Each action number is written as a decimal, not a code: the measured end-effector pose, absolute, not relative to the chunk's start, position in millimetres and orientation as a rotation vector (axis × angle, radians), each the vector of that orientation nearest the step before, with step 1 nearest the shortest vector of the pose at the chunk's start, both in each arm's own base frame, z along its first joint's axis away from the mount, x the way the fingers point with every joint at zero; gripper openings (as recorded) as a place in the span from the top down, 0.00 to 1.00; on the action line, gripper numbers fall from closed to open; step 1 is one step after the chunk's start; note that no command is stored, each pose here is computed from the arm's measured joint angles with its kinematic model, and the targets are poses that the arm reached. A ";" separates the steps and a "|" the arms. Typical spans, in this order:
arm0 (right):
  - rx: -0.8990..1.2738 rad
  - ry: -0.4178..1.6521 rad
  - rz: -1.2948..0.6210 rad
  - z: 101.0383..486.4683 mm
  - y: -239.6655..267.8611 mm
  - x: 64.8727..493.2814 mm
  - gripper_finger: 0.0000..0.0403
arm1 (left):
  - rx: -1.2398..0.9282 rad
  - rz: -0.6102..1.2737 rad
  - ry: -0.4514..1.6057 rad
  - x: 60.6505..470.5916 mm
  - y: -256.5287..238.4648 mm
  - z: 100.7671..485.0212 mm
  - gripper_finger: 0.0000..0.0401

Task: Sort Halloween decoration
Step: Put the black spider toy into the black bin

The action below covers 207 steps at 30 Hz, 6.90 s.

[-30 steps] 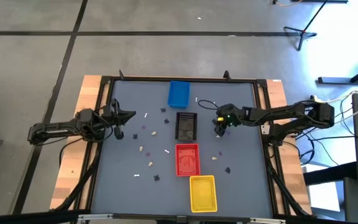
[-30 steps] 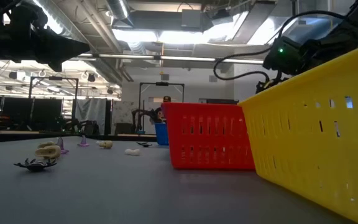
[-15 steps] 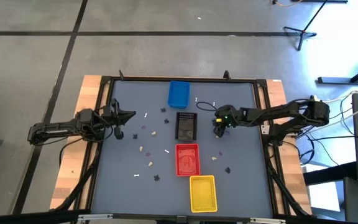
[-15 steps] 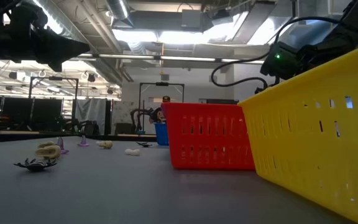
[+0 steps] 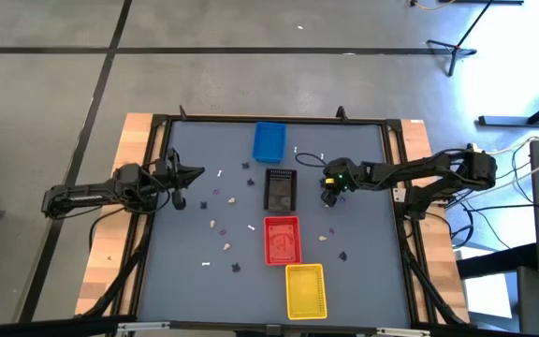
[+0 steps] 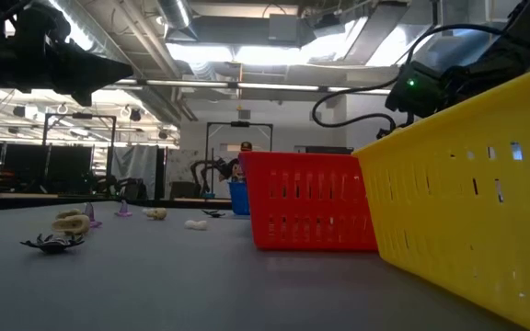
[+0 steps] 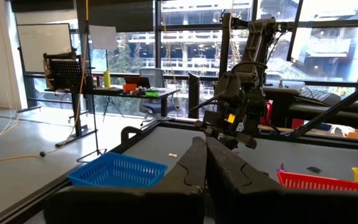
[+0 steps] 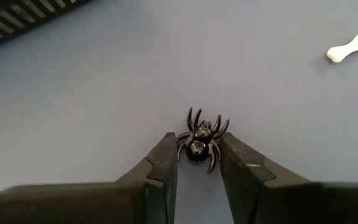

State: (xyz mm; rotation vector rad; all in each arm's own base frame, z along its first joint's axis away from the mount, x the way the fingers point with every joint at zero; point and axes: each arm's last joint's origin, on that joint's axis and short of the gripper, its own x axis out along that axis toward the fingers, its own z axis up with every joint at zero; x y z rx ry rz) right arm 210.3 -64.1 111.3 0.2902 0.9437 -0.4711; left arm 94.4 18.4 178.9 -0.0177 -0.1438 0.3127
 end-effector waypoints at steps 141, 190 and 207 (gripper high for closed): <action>0.114 0.633 -0.083 212.2 -44.8 310.0 0.40 | -0.070 0.430 0.521 214.8 125.4 154.9 0.56; 0.115 0.634 -0.083 212.0 -44.8 309.9 0.40 | -0.171 0.401 0.699 247.0 143.7 85.5 0.56; 0.115 0.637 -0.083 211.6 -44.7 309.8 0.40 | -0.157 0.392 0.764 239.4 139.3 94.9 0.56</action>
